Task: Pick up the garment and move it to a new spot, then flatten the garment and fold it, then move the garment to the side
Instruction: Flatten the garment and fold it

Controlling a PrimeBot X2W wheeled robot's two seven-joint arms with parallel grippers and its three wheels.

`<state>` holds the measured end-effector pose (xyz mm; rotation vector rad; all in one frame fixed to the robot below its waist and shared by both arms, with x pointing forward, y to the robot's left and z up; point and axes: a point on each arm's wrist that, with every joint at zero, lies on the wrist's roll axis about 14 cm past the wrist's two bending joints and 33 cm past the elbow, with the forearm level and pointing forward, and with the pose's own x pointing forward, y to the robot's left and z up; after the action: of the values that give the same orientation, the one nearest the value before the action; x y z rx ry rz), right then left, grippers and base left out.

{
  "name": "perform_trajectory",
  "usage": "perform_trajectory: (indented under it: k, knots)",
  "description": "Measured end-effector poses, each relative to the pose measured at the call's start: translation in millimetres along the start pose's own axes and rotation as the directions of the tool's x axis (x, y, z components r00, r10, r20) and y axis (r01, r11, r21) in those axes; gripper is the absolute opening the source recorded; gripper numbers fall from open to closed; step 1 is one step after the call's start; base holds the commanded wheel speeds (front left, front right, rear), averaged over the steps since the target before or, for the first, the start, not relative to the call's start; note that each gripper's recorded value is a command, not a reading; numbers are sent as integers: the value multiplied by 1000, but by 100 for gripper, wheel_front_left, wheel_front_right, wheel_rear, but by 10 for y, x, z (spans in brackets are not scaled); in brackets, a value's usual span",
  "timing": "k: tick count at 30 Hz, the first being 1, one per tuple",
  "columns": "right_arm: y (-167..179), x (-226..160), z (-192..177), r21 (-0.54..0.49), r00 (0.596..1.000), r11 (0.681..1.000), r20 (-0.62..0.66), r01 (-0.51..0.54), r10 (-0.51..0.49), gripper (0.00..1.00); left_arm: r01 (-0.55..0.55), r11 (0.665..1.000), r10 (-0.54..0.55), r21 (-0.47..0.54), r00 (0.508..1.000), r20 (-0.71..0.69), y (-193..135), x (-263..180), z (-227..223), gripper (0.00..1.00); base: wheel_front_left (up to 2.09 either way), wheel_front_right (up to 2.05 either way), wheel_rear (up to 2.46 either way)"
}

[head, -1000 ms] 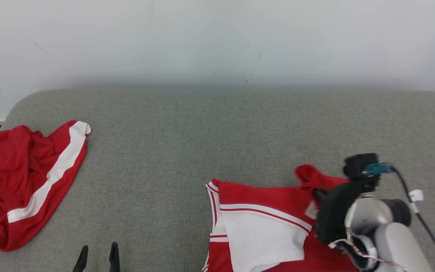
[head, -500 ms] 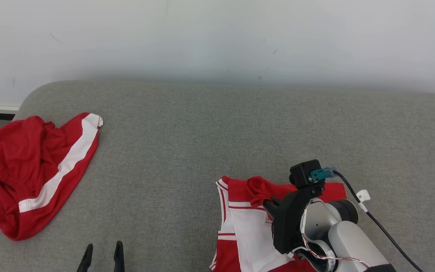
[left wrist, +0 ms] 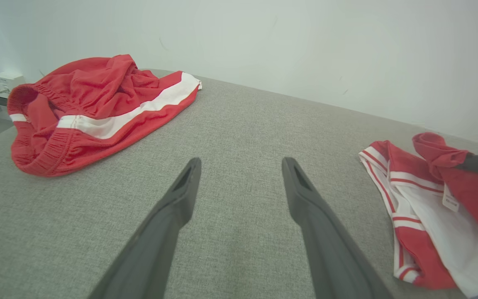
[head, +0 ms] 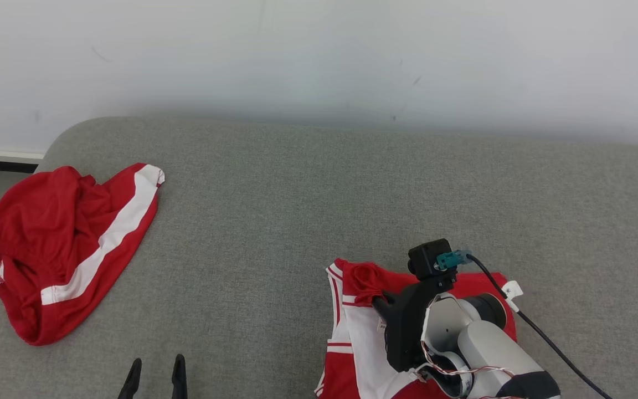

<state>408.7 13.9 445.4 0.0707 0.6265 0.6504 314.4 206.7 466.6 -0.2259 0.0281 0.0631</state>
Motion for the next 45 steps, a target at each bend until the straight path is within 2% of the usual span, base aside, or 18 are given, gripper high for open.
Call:
perform_trajectory:
  k: [2, 8, 13, 19, 22, 23, 24, 25, 26, 27, 31, 34, 45]
  knots:
    - [-32, 4, -11, 14, 1000, 1000, 13, 8, -8, 100, 1, 1000, -1, -1, 1000, 1, -5, 1, 1, 100, 0, 0, 0]
    - [-50, -53, 261, 134, 987, 991, 161, -24, 2, 100, 14, 1000, -14, -3, 1000, 3, -45, -2, 5, 100, 0, 0, 0]
    - [-170, -205, 653, 194, 940, 981, 339, -27, -42, 100, 28, 1000, -28, -4, 1000, 9, -84, -20, 19, 100, 0, 0, 0]
    - [-628, -409, 647, 147, 897, 977, 393, 155, -201, 100, 50, 999, -50, -4, 999, 20, -151, -22, 47, 100, 0, 0, 0]
    - [-839, -521, 414, 164, 888, 958, 366, 234, -280, 100, 54, 999, -54, -5, 998, 15, -161, -54, 30, 100, 0, 0, 0]
    - [-913, -563, 309, 170, 885, 950, 350, 262, -307, 91, 55, 998, -55, -5, 998, 13, -164, -58, 25, 100, 0, 0, 0]
    - [-979, -608, 220, 166, 881, 943, 338, 290, -331, 74, 56, 998, -56, -5, 998, 15, -167, -55, 29, 100, 0, 0, 0]
    - [-979, -608, 220, 166, 881, 943, 338, 290, -331, 46, 56, 998, -56, -5, 998, 15, -167, -55, 29, 100, 0, 0, 0]
    - [-1048, -654, 136, 162, 877, 934, 323, 318, -355, 6, 58, 998, -58, -5, 998, 15, -173, -52, 29, 100, 0, 0, 0]
    - [-1102, -693, 49, 153, 875, 926, 306, 344, -375, 0, 60, 998, -60, -5, 998, 14, -179, -50, 27, 100, 0, 0, 0]
    - [-1169, -780, -295, 136, 881, 909, 225, 394, -416, 0, 64, 998, -64, -6, 998, 11, -192, -43, 17, 100, 0, 0, 0]
    - [-1114, -783, -428, 124, 893, 912, 188, 391, -408, 0, 64, 998, -64, -6, 998, 6, -193, -39, 4, 100, 0, 0, 0]
    - [-438, -528, -570, 75, 968, 977, 135, 201, -210, 0, 51, 999, -51, -4, 999, 8, -156, -16, 14, 100, 0, 0, 0]
